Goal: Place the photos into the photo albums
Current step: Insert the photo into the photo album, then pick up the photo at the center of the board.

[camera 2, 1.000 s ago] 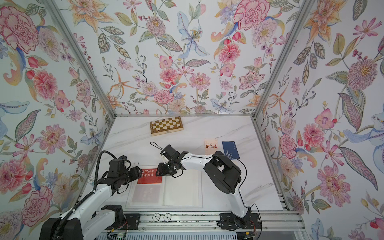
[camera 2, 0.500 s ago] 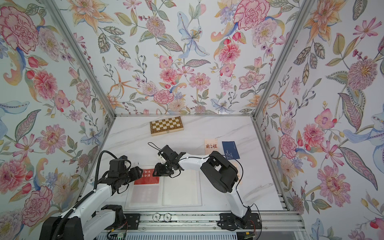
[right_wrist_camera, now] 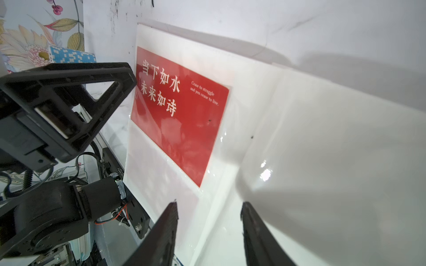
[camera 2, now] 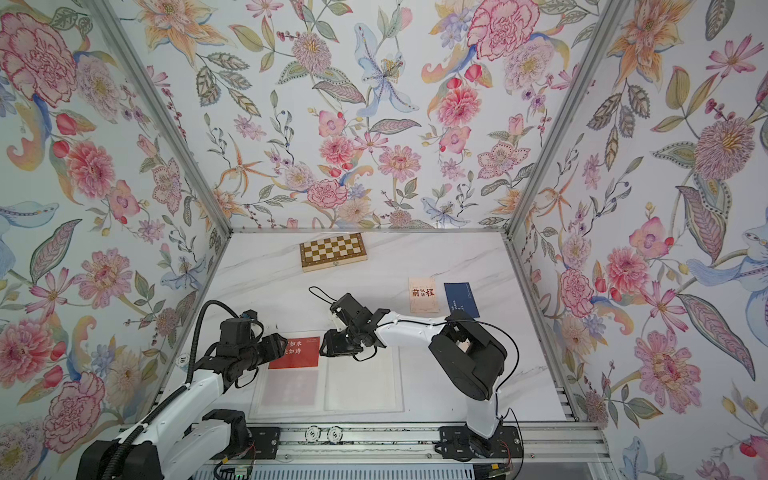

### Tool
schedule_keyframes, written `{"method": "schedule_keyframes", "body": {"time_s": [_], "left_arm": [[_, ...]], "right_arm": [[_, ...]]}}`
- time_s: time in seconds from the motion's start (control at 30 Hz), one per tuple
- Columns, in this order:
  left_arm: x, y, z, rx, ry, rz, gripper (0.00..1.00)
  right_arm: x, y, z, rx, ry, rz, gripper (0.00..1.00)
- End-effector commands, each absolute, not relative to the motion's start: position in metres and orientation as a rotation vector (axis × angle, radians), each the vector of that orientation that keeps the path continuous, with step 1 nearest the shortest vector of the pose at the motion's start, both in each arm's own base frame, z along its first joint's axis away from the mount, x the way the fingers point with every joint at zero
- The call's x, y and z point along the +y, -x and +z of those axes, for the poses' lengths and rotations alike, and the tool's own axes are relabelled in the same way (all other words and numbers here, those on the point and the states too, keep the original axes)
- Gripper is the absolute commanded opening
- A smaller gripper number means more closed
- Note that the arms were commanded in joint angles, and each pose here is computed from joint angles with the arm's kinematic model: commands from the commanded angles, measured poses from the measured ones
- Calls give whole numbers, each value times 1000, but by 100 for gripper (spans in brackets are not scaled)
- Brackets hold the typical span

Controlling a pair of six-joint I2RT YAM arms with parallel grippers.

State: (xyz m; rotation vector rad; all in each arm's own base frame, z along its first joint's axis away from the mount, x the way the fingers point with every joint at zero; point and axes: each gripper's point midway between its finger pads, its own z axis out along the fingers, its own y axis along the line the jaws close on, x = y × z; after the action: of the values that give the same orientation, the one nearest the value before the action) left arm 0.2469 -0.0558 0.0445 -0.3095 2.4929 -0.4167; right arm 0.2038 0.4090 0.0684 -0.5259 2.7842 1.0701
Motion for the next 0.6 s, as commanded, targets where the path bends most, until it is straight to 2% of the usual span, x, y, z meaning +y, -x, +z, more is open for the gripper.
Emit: {"method": "schedule_keyframes", "body": {"time_s": [0.0,0.4,0.57], "left_arm": [[-57,-249,56,2481,250,-366,66],[-111,-278,90,2455,24,-362,66],[-158,-303,107,2447,-111,-399,66]], "right_arm": [[388,-212,76,2764,496,1008,47],[295,-268,103,2674,252,910,46],[247,-296,108,2634,92,861,46]]}}
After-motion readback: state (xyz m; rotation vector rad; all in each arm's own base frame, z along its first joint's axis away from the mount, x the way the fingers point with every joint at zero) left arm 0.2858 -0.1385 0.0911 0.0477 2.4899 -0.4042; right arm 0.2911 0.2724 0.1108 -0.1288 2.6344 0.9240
